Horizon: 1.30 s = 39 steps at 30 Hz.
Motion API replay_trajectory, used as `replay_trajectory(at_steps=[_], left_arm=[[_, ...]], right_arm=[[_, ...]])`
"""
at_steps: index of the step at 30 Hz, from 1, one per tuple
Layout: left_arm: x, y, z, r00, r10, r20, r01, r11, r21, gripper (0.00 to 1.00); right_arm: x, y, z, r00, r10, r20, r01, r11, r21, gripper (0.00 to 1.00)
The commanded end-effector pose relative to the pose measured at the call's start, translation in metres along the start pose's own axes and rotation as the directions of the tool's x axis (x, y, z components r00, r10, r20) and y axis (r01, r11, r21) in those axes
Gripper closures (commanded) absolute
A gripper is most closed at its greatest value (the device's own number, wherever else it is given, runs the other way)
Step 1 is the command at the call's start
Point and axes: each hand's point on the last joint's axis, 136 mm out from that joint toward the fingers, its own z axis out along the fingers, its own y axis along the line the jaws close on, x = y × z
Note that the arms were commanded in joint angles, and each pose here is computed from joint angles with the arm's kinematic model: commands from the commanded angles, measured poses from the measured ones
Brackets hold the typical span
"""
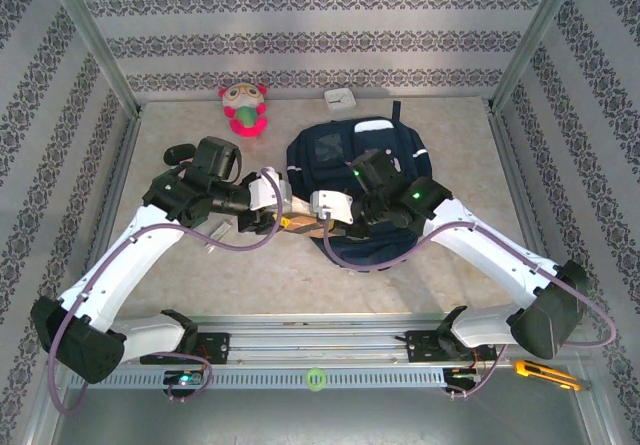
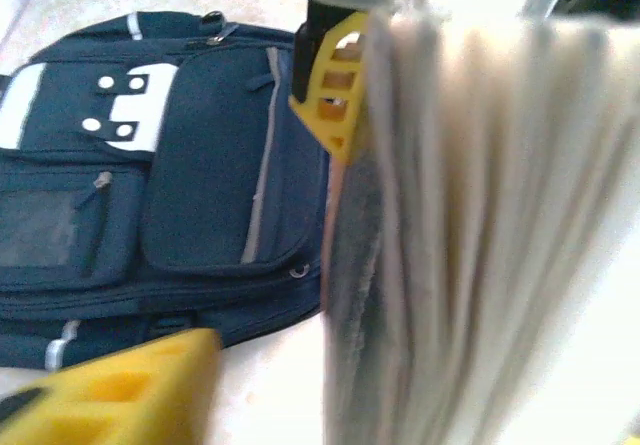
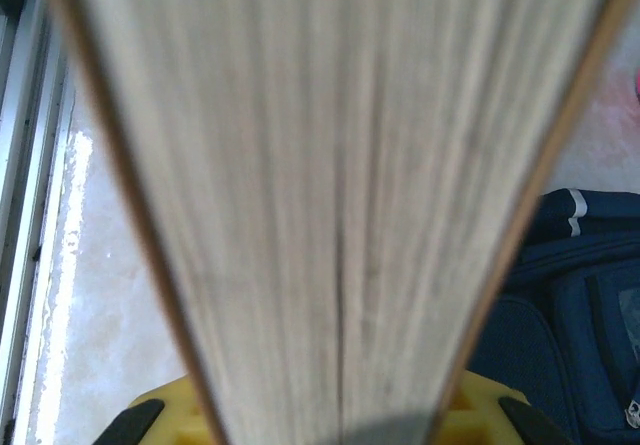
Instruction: Pack books, pencil case, and school supplies into a backpack
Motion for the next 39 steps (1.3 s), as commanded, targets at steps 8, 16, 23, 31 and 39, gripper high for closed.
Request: replay_trajectory(at_steps=[8, 16, 23, 31, 39], left_arm=[[-0.063, -0.001, -0.034, 0.921, -0.086, 0.379, 0.079, 0.996, 0.034, 1.0], [-0.1, 0.007, -0.051, 0.82, -0.105, 0.563, 0.063, 0.994, 0.093, 1.0], [-0.116, 0.023, -0.05, 0.768, -0.136, 0.625, 0.073, 0.989, 0.125, 0.99], [-0.094, 0.057, -0.024, 0.796, -0.188, 0.576, 0.204, 0.978, 0.037, 0.44], [-0.017, 0.075, 0.054, 0.982, -0.086, 0.169, 0.126, 0.963, -0.238, 0.14]], right_arm=[[-0.013, -0.04, -0.079, 0.832, 0.222, 0.508, -0.29, 0.955, 0.058, 0.35], [-0.009, -0.036, -0.127, 0.614, 0.337, 0.714, -0.381, 0.918, -0.106, 0.25], [-0.029, -0.021, -0.135, 0.581, 0.358, 0.731, -0.29, 0.93, -0.225, 0.4], [-0.021, -0.05, -0.153, 0.522, 0.406, 0.75, -0.44, 0.882, -0.17, 1.0], [0.092, -0.118, -0.187, 0.113, 0.616, 0.78, -0.912, 0.375, -0.164, 1.0]])
